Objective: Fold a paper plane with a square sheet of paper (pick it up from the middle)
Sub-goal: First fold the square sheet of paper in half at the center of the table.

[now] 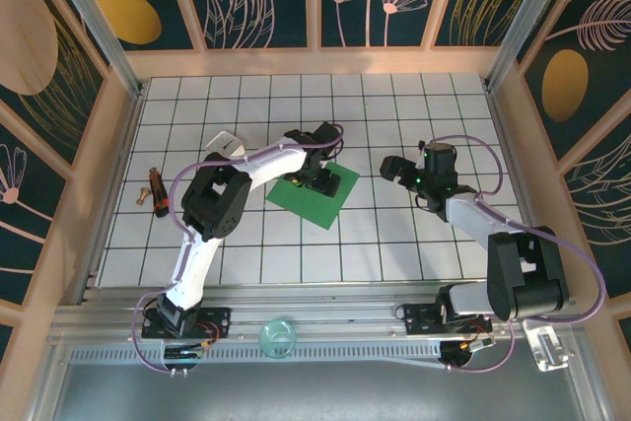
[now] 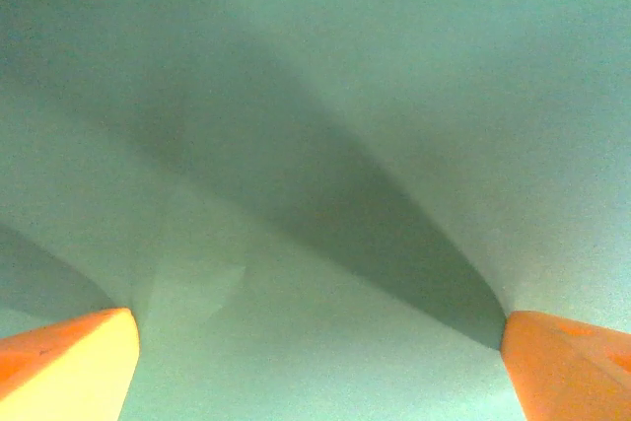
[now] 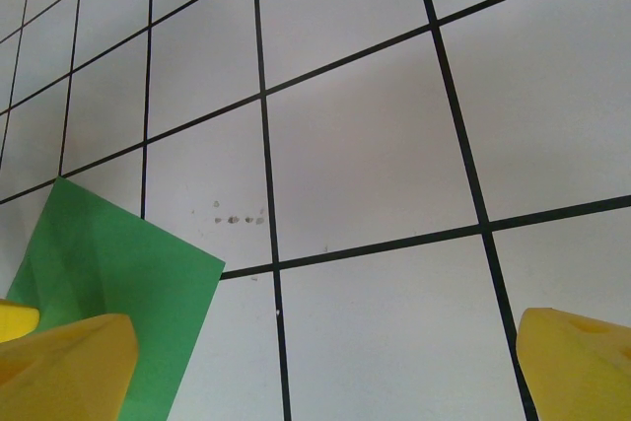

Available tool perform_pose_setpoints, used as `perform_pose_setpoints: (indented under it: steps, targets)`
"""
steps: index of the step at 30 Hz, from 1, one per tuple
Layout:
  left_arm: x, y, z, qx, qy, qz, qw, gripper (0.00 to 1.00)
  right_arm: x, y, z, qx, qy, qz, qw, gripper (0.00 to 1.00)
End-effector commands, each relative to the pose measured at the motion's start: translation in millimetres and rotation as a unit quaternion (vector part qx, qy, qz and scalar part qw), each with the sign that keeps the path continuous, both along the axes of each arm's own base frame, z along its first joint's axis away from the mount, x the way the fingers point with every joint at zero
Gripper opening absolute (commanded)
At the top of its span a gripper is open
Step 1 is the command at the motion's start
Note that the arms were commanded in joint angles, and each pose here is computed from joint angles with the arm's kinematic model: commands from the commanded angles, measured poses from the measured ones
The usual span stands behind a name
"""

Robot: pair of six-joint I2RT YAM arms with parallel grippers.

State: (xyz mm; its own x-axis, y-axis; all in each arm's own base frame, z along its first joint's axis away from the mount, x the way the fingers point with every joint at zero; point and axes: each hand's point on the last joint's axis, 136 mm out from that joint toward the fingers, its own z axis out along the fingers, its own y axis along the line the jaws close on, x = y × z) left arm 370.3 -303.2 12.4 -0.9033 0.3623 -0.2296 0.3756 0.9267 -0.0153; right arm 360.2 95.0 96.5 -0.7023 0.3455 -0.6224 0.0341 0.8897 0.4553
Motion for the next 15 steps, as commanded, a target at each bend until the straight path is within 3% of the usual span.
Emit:
perform_pose_setpoints:
  steps: [1, 15]
  targets:
    - [-17.5, 18.3, -24.9, 0.040, 0.037, -0.007, 0.998, 0.93, 0.1, -3.8, 4.1, -0.001, -0.011, -0.002, 1.000, 0.99]
    - [-18.6, 11.7, -16.6, 0.014, 0.033, -0.009, 0.999, 0.78, -1.0, -5.6, 5.3, -0.001, -0.010, -0.005, 1.000, 0.99]
